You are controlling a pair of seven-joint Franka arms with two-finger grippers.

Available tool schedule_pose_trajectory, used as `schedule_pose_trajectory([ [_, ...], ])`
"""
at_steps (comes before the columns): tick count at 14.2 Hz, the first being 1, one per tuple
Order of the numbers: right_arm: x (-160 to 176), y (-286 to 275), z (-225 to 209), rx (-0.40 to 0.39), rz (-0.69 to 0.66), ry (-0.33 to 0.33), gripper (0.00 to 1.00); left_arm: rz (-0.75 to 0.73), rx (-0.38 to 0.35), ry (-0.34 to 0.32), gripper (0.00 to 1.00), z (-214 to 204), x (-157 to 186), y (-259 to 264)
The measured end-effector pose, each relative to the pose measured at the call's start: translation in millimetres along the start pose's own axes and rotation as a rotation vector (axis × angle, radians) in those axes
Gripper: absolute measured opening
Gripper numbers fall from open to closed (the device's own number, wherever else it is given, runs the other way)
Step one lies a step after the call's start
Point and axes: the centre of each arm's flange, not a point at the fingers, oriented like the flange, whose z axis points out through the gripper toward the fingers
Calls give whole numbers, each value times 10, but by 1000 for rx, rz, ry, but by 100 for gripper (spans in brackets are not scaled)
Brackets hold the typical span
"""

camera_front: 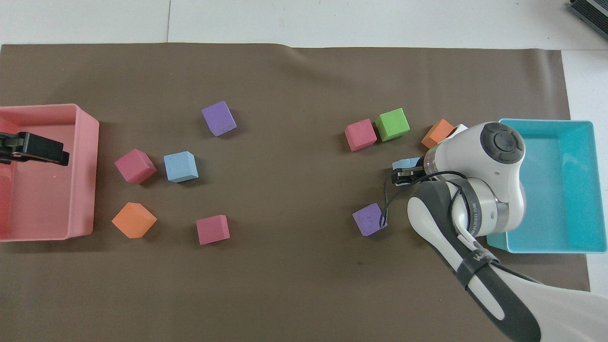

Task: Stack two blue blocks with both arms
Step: 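Close the right gripper on the light blue cube and lift it, then carry the light blue cube with the right gripper toward the table center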

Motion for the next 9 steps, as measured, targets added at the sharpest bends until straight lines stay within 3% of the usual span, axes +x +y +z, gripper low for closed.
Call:
schedule_pose_trajectory([
  [4, -38, 54, -537, -37, -75, -40, 59, 0, 0, 0, 100, 0, 1, 0],
  [9, 68, -284, -695, -40, -38, -8, 59, 3, 0, 0, 100, 2, 1, 8],
])
